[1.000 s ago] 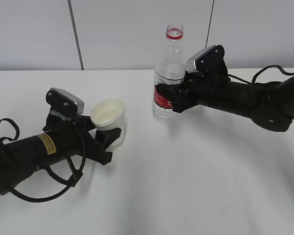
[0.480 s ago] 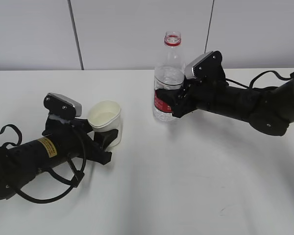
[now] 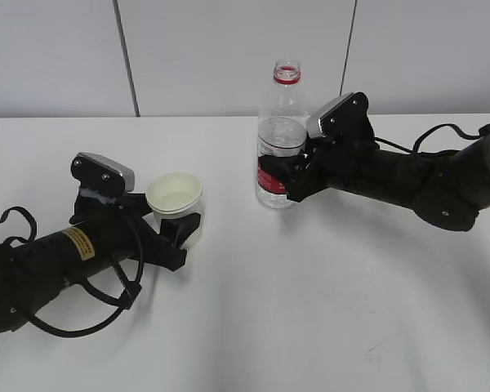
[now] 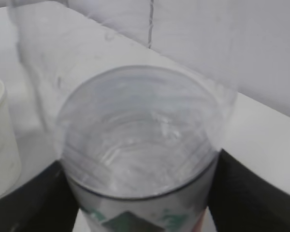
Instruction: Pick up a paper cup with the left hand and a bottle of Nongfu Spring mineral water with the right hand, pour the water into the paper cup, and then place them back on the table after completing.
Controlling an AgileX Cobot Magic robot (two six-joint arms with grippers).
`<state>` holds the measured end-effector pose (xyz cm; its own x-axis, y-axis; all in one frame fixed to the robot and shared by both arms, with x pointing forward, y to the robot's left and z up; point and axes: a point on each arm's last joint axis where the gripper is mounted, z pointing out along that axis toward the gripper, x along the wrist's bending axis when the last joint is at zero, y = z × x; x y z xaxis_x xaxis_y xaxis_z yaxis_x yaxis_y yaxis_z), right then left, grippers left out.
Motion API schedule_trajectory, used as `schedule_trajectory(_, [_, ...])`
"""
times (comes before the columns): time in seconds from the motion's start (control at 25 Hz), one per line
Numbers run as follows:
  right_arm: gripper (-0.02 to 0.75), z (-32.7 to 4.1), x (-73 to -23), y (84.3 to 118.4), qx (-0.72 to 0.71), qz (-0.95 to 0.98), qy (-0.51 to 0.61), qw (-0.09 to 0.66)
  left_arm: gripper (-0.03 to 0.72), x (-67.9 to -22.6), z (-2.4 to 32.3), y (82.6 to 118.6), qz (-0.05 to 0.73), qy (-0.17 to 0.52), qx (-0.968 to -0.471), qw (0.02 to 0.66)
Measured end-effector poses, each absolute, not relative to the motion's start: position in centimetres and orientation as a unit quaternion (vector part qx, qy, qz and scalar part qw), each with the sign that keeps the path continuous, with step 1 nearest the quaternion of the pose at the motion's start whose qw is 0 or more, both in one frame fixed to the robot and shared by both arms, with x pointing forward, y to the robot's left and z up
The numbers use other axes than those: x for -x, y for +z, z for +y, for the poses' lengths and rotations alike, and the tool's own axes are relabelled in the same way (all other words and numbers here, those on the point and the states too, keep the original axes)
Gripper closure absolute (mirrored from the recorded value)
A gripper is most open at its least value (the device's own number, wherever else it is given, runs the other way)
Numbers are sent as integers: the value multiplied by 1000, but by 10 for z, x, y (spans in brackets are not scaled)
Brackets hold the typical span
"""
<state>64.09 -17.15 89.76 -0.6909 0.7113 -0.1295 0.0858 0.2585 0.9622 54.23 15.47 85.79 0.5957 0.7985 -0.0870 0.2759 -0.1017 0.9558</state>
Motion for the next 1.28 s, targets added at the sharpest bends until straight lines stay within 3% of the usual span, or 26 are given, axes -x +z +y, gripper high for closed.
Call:
schedule_trajectory(0.2, [149,-171,-641,899,-267,736,552,288,169,-541,156,857,387,238,-701,550])
schedule_trajectory(0.72, [147,-170,-641,900,-254,742,551,286,167,-500,181,838,451,231,-701,501])
schedule_trajectory(1.28, [150,-172,-640,911,-244,766,517,295,167,-482,190,835,463,230,-706,484])
